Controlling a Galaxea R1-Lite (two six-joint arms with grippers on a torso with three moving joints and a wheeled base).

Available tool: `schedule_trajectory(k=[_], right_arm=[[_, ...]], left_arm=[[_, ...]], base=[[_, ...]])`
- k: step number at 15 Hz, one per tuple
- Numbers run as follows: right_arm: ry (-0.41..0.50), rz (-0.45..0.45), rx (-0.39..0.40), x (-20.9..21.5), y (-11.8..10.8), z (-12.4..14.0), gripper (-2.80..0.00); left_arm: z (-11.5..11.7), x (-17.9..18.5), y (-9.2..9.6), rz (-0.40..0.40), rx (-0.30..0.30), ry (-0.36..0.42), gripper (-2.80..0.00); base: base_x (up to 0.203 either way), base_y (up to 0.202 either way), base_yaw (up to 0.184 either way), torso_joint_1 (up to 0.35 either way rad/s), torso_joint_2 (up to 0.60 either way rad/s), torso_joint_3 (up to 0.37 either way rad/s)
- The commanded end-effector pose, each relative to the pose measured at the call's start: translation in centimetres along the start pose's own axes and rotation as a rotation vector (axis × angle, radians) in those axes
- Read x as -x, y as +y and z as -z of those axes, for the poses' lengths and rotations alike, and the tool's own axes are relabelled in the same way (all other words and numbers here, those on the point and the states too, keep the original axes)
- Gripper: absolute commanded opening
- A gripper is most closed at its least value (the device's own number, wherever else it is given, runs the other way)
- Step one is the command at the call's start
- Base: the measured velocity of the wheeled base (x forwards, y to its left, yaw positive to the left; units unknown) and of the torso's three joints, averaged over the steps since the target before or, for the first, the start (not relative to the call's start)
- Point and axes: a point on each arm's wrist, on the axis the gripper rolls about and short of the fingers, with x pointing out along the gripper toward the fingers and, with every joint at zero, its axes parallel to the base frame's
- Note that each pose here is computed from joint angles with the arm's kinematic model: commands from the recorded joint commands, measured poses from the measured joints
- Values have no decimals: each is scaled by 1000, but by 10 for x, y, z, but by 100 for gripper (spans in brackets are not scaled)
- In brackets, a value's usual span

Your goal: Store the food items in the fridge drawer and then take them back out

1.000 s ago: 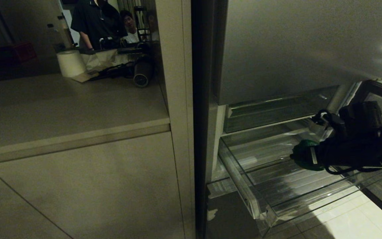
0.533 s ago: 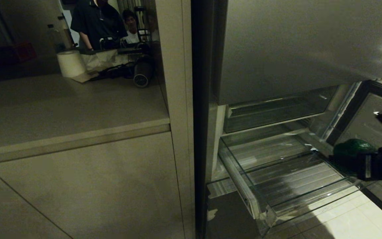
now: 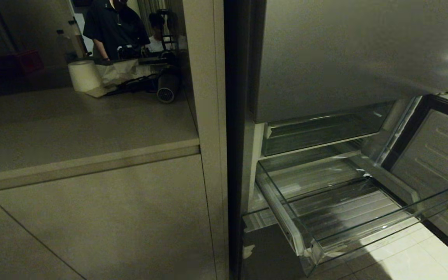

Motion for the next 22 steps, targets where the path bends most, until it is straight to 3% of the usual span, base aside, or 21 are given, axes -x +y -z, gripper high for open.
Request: schedule_trajectory(k=[1, 5, 6, 15, 22], right_arm=[[-111, 11, 8, 24, 1, 44, -280], [-204, -32, 18, 32, 3, 81, -280], [-185, -49, 16, 30, 4, 85, -280], [-176, -41, -54, 30, 4, 86, -280], [-176, -43, -66, 30, 4, 86, -280]], left_arm=[[0, 0, 0, 0, 0, 0, -280], [0, 0, 0, 0, 0, 0, -280], [0, 0, 0, 0, 0, 0, -280], [0, 0, 0, 0, 0, 0, -280], [0, 0, 0, 0, 0, 0, -280]], base=[[0, 0, 0, 0, 0, 0], [0, 0, 0, 0, 0, 0], [0, 0, 0, 0, 0, 0], [0, 0, 0, 0, 0, 0], [-1, 7, -160, 2, 2, 0]])
